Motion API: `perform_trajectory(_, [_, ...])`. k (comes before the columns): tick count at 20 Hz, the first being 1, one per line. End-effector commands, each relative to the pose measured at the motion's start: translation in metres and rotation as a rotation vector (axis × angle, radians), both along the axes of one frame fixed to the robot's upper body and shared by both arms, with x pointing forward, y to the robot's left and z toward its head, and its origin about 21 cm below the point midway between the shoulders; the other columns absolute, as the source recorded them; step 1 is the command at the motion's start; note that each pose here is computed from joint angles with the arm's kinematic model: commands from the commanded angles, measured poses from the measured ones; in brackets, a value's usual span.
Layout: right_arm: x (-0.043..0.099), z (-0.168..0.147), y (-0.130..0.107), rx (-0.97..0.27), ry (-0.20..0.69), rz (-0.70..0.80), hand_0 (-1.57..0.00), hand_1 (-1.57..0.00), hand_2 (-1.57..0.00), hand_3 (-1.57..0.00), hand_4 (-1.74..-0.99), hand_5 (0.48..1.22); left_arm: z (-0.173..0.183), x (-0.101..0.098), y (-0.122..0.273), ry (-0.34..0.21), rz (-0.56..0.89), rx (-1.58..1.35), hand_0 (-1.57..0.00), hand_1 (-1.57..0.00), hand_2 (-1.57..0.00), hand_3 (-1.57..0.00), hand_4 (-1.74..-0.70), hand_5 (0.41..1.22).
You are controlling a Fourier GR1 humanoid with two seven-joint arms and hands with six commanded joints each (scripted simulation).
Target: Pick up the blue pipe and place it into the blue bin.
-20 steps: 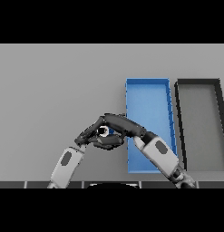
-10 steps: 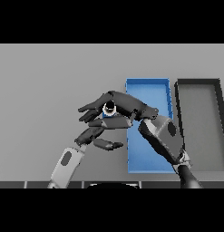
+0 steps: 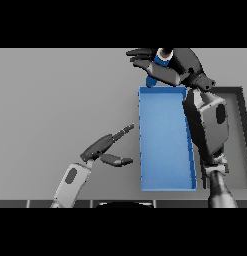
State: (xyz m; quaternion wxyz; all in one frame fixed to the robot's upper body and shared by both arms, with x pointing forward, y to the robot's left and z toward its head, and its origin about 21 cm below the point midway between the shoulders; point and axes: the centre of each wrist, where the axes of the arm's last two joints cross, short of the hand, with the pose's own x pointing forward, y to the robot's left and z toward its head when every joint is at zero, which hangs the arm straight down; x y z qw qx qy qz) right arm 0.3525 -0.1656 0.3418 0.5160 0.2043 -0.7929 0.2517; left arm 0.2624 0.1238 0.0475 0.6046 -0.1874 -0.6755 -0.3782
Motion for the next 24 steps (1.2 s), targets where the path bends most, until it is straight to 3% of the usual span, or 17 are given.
perform_trajectory(1, [0.004, -0.007, -0.013, -0.014, 0.021, -0.051, -1.57, -1.57, -1.57, -1.57, -1.741, 1.221, -0.001, -0.001, 0.0, 0.003, 0.006, 0.011, 0.0, 0.0, 0.0, 0.0, -0.88, 0.411])
perform_trajectory(4, [0.016, -0.033, -0.04, -0.023, 0.108, -0.136, -1.57, -1.57, -1.57, -1.57, -1.741, 1.221, 0.0, -0.001, 0.002, -0.011, 0.005, 0.02, 0.0, 0.0, 0.0, 0.0, -0.87, 0.415])
perform_trajectory(7, [0.014, -0.064, -0.065, -0.05, 0.198, -0.209, -1.57, -1.57, -1.57, -1.57, -1.741, 1.221, 0.0, 0.0, -0.001, -0.01, -0.002, 0.025, 0.0, 0.0, 0.0, 0.0, -0.87, 0.419])
perform_trajectory(13, [-0.01, -0.131, -0.093, -0.094, 0.39, -0.339, -1.57, -1.57, -1.57, -1.57, -1.741, 1.221, -0.003, -0.005, 0.001, 0.007, 0.001, -0.003, 0.0, 0.0, 0.0, 0.0, -0.88, 0.425])
perform_trajectory(19, [-0.032, -0.179, -0.097, -0.181, 0.577, -0.517, -1.57, -1.57, -1.57, -1.52, -1.741, 1.221, -0.004, -0.006, 0.001, 0.012, 0.0, 0.008, 0.0, 0.0, 0.0, 0.0, -0.89, 0.422])
perform_trajectory(20, [-0.033, -0.181, -0.095, -0.198, 0.591, -0.535, -1.57, -1.57, -1.57, -1.26, -1.741, 1.221, -0.002, -0.006, 0.003, 0.014, -0.002, 0.004, 0.0, 0.0, 0.0, 0.0, -0.89, 0.42])
perform_trajectory(24, [-0.035, -0.205, -0.089, -0.307, 0.682, -0.635, -1.57, -1.55, -1.57, -0.85, -1.741, 1.221, -0.003, -0.007, 0.004, 0.004, 0.001, 0.002, 0.0, 0.0, 0.0, 0.0, -0.88, 0.421])
